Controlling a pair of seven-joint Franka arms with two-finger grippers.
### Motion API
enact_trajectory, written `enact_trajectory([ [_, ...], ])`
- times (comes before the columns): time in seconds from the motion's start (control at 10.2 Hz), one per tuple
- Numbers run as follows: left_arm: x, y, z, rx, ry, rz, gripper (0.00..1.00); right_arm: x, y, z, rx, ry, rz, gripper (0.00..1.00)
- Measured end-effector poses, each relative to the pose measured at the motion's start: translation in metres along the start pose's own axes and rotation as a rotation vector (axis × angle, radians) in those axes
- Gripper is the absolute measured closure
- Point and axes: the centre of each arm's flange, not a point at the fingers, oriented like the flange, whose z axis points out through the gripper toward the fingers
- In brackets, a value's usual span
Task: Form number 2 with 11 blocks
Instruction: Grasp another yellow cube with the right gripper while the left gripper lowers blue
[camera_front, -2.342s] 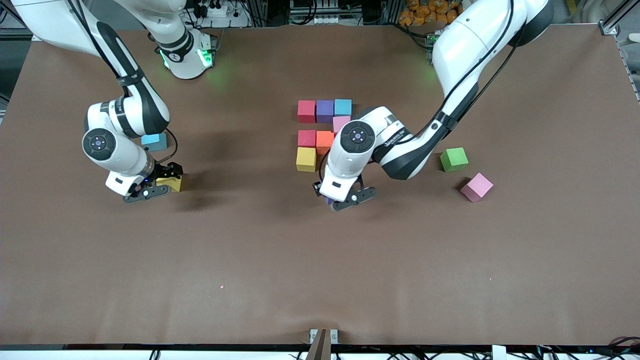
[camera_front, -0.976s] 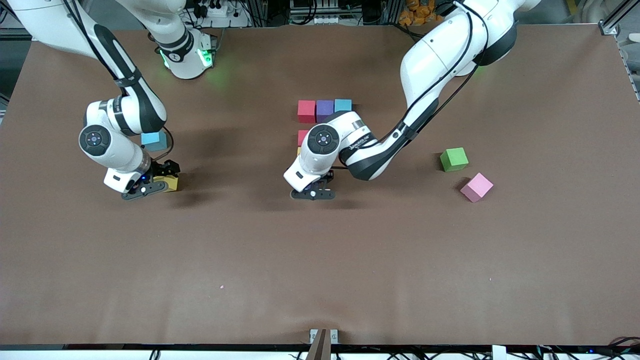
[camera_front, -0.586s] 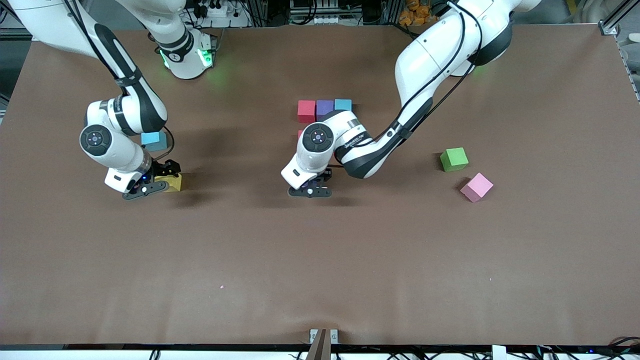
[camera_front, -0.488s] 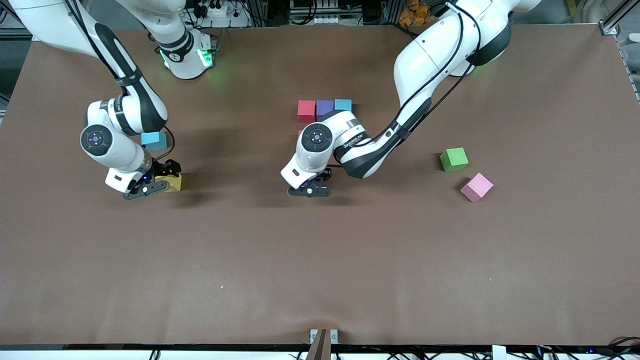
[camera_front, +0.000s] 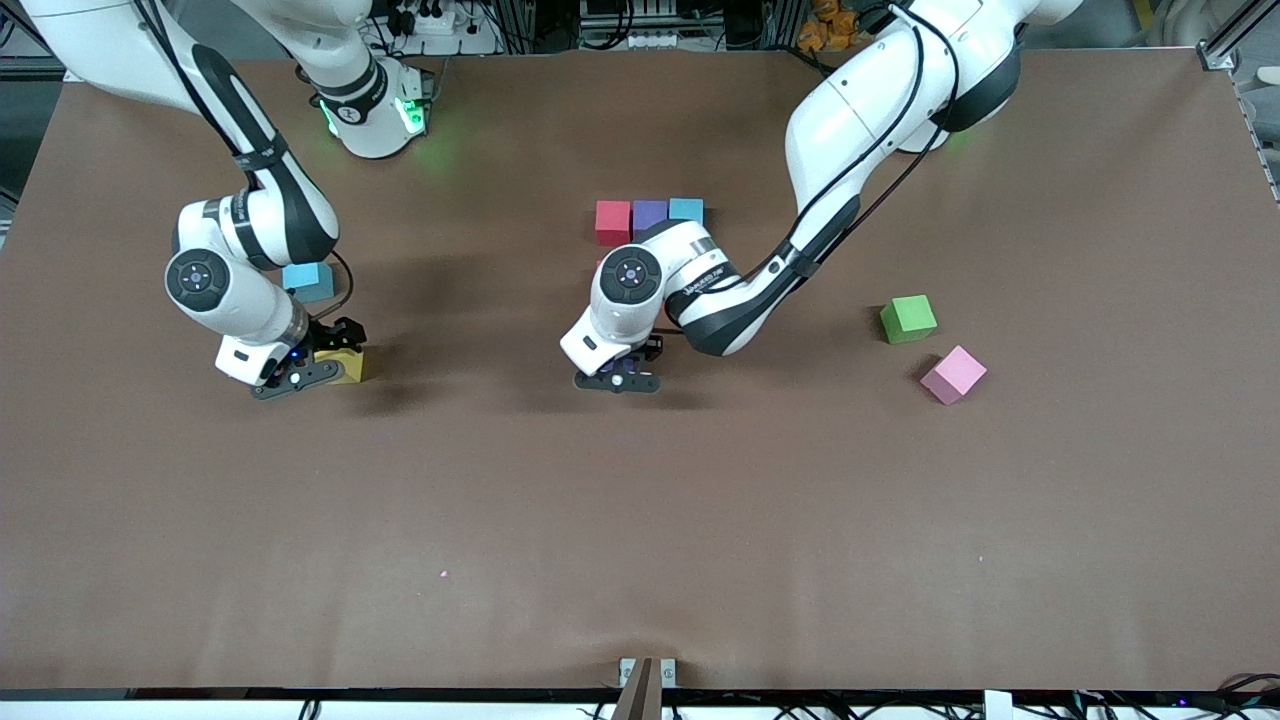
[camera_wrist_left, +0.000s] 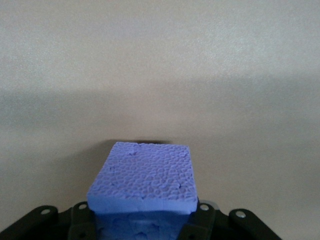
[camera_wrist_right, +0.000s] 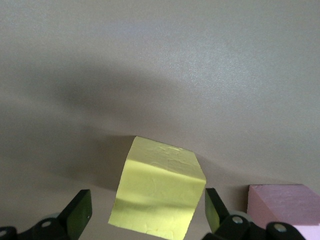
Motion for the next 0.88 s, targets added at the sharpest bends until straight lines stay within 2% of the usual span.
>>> enact_trajectory([
  [0.39,-0.001,0.0,0.003,-0.006,-0.015,-0.008,0.42,-0.007,0.016,0.006,0.01,-0.006,0.022,0.0],
  [0.88,-0.003,0.004,0.001,-0.013,-0.016,-0.008,0.42,-0.009,0.021,0.015,0.063,-0.003,0.089,0.0],
])
